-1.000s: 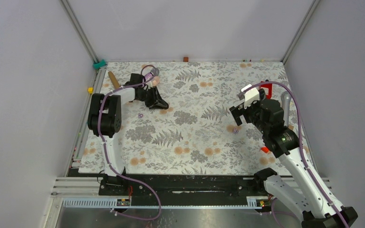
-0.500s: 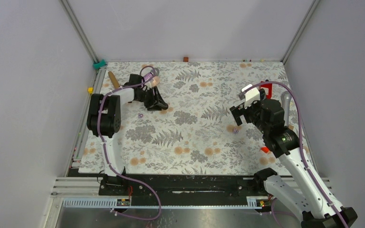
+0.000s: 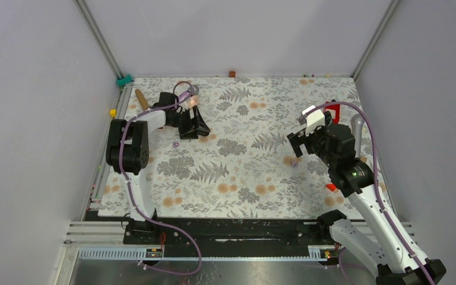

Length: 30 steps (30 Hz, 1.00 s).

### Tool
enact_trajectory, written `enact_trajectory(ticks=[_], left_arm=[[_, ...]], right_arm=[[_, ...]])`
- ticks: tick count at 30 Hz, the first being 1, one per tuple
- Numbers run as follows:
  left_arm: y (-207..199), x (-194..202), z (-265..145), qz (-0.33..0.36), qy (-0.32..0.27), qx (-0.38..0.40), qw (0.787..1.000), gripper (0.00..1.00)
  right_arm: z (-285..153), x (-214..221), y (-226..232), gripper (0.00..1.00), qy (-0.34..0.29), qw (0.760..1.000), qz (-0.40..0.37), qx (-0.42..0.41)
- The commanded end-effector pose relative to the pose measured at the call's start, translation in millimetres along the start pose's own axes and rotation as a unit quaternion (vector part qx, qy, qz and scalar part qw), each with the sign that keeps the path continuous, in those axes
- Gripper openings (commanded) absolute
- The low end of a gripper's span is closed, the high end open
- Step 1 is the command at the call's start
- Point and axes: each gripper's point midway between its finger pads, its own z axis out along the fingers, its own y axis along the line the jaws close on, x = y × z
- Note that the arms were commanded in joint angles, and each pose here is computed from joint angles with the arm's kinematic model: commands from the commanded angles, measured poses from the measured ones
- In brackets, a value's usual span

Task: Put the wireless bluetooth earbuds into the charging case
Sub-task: Place the charging case at the center of the board, then move the charging case to the center of the board.

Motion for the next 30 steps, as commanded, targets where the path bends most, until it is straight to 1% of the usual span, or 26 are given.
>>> enact_trajectory(ticks=[1, 2, 10, 15, 17, 21, 25, 27, 30], left_arm=[[-6.1, -5.1, -19.8, 0.023, -0.023, -0.007, 0.999, 0.94], [-6.6, -5.1, -21.5, 0.025, -0.025, -0.008, 0.999, 0.98], [-14.4, -4.9, -37.6, 0.058, -0.039, -0.012, 0.998, 0.99], [-31.2, -4.0, -64.6, 0.109, -0.064, -0.014, 0.992, 0.99], [-44.2, -5.0, -82.9, 0.141, -0.084, -0.01, 0.986, 0.99], [-76.9, 0.0, -133.8, 0.231, -0.126, -0.003, 0.965, 0.99], [-101.7, 15.0, -197.2, 0.317, -0.188, -0.013, 0.929, 0.99], [-102.6, 21.3, -228.9, 0.336, -0.222, -0.03, 0.915, 0.99], [-105.8, 43.2, -252.9, 0.37, -0.231, -0.047, 0.899, 0.99]], right_arm=[[-2.5, -11.6, -3.0, 1.0, -0.026, 1.0, 0.01, 0.004], [-2.4, -11.6, -2.5, 1.0, -0.026, 1.0, 0.01, 0.003], [-1.0, -10.4, -2.3, 0.99, -0.023, 1.0, 0.01, 0.002], [-0.4, -9.6, -1.5, 1.0, -0.022, 1.0, 0.007, -0.001], [0.0, -8.8, -0.8, 1.0, -0.021, 1.0, 0.004, -0.003], [4.3, -5.0, 9.1, 0.99, -0.018, 0.999, 0.006, -0.028], [10.3, 1.2, 15.0, 1.0, -0.007, 0.999, 0.011, -0.042], [12.0, 2.9, 16.0, 1.0, -0.003, 0.999, 0.013, -0.044], [14.2, 5.7, 15.1, 0.99, -0.001, 0.999, 0.011, -0.04]])
